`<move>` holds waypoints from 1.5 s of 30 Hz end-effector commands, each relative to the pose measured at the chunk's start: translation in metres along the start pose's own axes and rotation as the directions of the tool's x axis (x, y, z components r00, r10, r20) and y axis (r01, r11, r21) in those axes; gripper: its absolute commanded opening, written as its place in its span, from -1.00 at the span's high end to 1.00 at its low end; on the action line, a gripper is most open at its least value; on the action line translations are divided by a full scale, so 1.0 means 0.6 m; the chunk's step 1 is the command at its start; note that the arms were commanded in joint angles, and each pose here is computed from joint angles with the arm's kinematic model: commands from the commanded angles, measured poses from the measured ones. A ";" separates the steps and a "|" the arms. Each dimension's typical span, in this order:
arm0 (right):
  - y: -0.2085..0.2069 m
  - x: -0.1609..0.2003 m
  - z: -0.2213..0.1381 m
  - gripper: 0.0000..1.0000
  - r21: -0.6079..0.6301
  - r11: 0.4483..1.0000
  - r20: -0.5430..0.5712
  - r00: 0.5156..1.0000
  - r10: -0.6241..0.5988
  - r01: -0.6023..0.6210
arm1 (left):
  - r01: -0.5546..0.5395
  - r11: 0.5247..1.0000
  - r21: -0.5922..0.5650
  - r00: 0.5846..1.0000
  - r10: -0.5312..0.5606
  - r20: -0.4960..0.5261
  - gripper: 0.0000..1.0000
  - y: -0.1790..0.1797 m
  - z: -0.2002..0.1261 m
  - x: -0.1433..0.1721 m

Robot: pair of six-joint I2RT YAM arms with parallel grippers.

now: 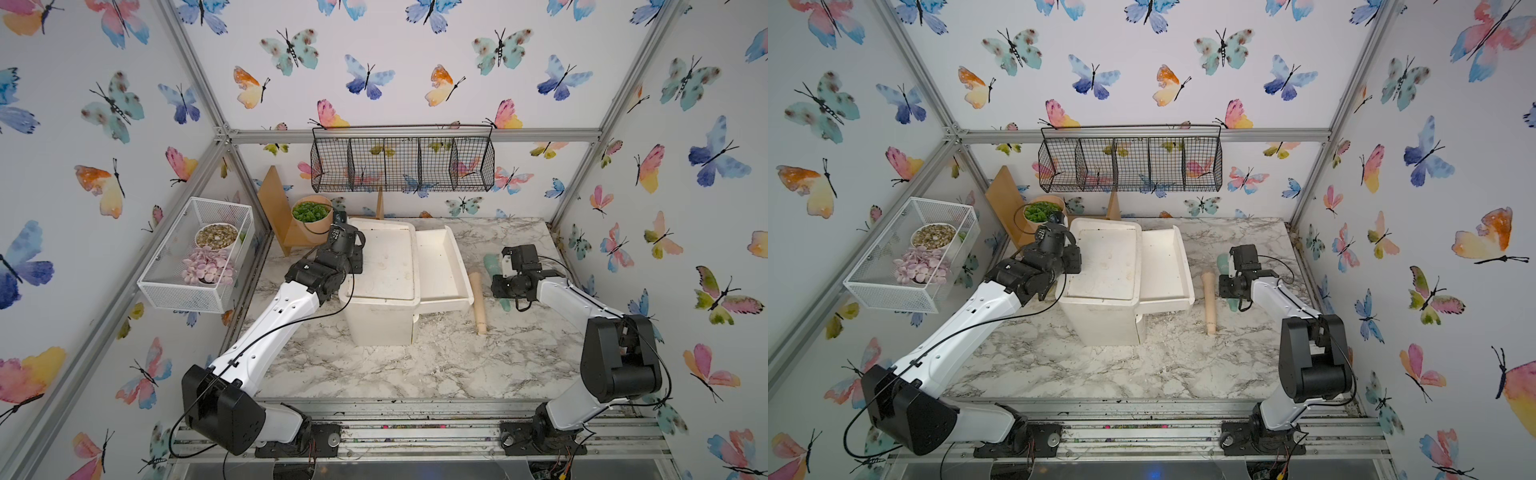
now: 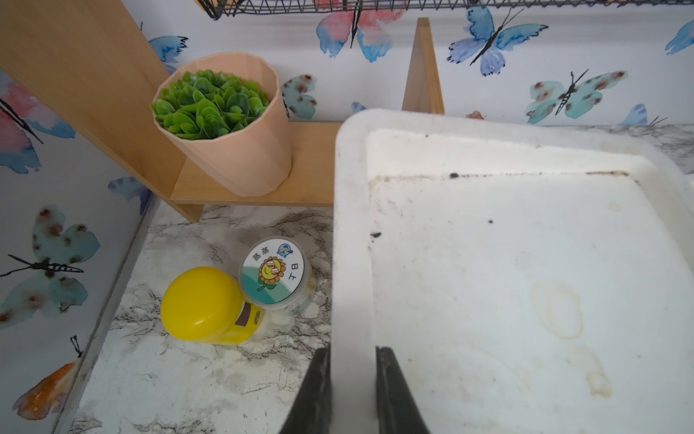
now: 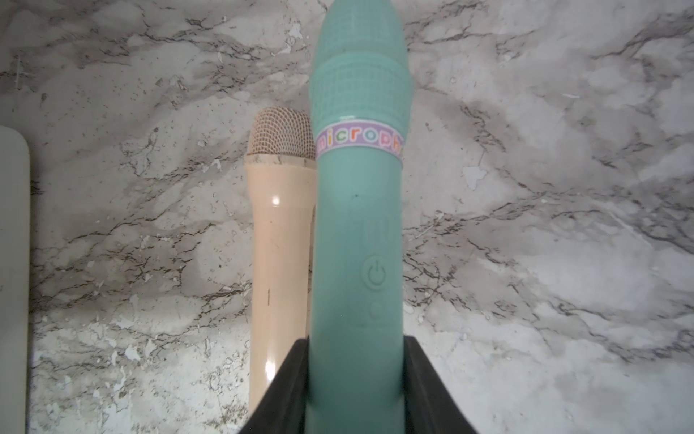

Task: Take the microphone out of the drawer
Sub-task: Place the microphone at the center of the board.

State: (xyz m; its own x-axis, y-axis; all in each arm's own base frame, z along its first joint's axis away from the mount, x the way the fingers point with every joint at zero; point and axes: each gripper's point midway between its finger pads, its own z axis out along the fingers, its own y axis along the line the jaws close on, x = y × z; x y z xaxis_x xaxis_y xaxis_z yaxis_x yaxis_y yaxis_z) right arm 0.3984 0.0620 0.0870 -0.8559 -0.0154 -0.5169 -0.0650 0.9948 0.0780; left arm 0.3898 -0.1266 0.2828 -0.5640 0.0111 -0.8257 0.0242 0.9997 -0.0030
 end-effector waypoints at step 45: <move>-0.004 0.124 0.064 0.07 -0.022 0.994 -0.164 0.981 0.104 -0.109 | -0.083 0.994 -0.077 0.996 0.080 -0.035 1.00 0.031 0.006 0.027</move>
State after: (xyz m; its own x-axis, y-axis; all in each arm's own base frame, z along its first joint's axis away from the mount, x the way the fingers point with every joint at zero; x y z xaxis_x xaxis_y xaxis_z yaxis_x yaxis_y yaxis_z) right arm 0.3663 0.0622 0.0212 -0.9127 0.0587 -0.4044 0.0034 0.9907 0.1360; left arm 0.3884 -0.1259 0.2833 -0.5595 0.0089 -0.8288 0.0242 0.9997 -0.0056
